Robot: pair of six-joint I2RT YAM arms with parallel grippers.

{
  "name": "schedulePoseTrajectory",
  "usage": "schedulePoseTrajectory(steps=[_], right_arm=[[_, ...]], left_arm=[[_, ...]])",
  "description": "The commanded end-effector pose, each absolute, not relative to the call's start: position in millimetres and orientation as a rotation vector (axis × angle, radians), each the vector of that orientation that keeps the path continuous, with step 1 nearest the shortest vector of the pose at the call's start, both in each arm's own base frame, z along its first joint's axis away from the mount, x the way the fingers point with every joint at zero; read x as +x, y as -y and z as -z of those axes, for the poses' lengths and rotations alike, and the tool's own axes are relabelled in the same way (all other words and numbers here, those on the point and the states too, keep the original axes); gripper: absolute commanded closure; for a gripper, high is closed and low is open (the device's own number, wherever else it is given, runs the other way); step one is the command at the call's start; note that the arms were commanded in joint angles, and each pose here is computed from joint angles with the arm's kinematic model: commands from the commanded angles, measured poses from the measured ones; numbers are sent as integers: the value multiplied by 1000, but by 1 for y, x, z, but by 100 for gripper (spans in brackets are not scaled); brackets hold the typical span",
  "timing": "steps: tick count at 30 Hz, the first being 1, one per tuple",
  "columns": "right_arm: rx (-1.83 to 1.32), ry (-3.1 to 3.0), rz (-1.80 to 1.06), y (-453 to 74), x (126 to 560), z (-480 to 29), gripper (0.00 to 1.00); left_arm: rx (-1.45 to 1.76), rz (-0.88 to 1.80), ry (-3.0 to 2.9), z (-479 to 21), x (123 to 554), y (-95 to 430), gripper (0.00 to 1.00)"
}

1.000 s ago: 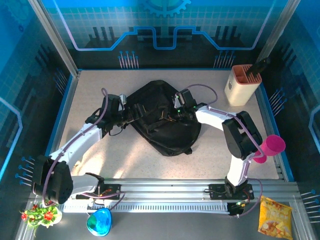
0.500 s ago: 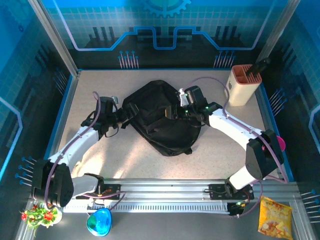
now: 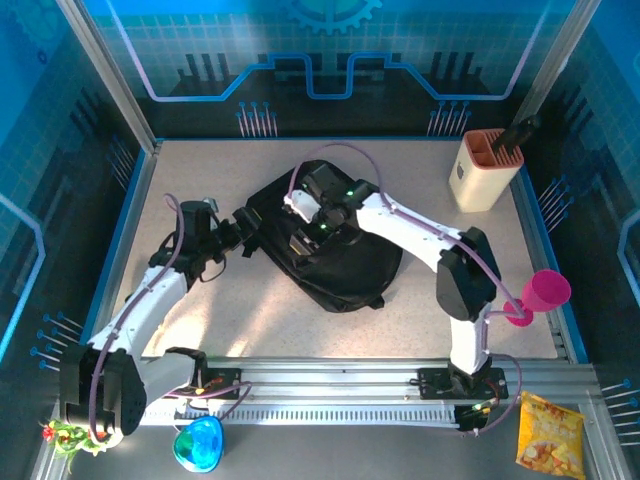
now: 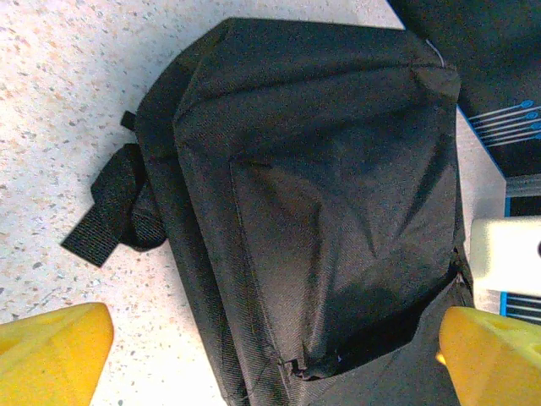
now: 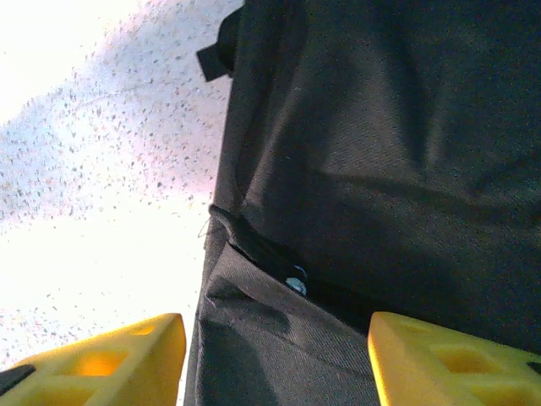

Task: Pack the student bag
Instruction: Unzip the student bag at the top-center of the table.

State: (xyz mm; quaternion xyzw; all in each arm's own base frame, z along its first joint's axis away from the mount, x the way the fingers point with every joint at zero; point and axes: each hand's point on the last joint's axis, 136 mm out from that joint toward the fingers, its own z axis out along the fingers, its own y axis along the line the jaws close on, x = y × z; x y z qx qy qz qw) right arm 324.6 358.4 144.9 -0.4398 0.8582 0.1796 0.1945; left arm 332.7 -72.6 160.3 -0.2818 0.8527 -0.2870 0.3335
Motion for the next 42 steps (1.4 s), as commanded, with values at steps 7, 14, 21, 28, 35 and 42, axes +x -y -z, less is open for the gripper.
schedulePoseTrajectory(steps=[7, 14, 21, 28, 35, 42], right_arm=[[-1585, -2298, -473, -382, 315, -125, 38], [-1646, -2274, -407, -383, 325, -111, 39], [-1683, -2297, -316, -378, 330, -96, 39], [-1505, -2344, -167, -373, 361, -100, 52], [-1300, -2398, -238, -365, 380, -117, 68], [-1330, -2422, -286, -368, 362, -117, 55]], left_arm=[[-781, 718, -2226, -155, 323, 61, 1], [-782, 710, -2231, -155, 323, 60, 1], [-778, 709, -2234, -154, 323, 59, 1], [-786, 721, -2232, -153, 323, 60, 1], [-788, 733, -2231, -154, 323, 60, 1], [-789, 736, -2232, -153, 323, 59, 1]])
